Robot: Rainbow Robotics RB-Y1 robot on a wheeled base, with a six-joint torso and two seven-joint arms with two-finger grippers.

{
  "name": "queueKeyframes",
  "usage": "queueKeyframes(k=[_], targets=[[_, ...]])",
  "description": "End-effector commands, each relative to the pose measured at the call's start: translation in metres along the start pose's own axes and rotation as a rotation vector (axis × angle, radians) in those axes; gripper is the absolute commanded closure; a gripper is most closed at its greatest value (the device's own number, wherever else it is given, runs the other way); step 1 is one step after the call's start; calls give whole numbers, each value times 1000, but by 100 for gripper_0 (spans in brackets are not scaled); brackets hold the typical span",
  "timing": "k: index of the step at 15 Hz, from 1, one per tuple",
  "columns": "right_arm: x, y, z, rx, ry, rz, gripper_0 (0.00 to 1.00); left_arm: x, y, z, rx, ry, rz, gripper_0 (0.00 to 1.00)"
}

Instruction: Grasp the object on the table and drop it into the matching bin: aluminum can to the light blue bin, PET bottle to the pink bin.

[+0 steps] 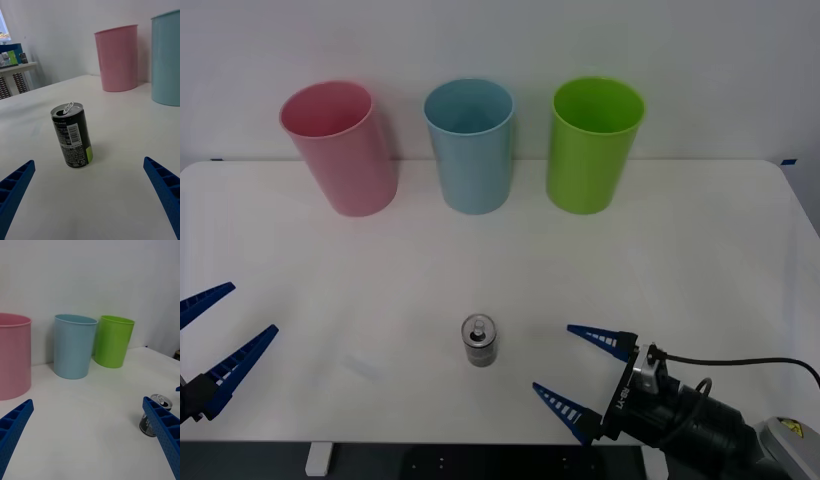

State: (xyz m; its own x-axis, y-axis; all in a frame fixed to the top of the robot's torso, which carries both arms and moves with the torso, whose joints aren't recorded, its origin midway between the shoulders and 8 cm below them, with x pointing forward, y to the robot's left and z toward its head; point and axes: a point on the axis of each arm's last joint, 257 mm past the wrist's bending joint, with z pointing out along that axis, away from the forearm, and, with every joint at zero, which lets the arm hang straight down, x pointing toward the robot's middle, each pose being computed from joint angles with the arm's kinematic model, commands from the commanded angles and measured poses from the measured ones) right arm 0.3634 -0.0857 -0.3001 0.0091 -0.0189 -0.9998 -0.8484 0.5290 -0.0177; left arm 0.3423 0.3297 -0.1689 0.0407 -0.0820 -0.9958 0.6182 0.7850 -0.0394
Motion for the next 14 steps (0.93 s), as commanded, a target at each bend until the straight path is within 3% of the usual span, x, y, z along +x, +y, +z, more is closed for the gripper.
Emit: queueKeyframes(k=[1,14], targets=[[3,6,15,-2,8,-6,0,0,0,0,0,0,0,0],[15,26,84,25,73,-64,0,0,0,0,0,0,0,0]])
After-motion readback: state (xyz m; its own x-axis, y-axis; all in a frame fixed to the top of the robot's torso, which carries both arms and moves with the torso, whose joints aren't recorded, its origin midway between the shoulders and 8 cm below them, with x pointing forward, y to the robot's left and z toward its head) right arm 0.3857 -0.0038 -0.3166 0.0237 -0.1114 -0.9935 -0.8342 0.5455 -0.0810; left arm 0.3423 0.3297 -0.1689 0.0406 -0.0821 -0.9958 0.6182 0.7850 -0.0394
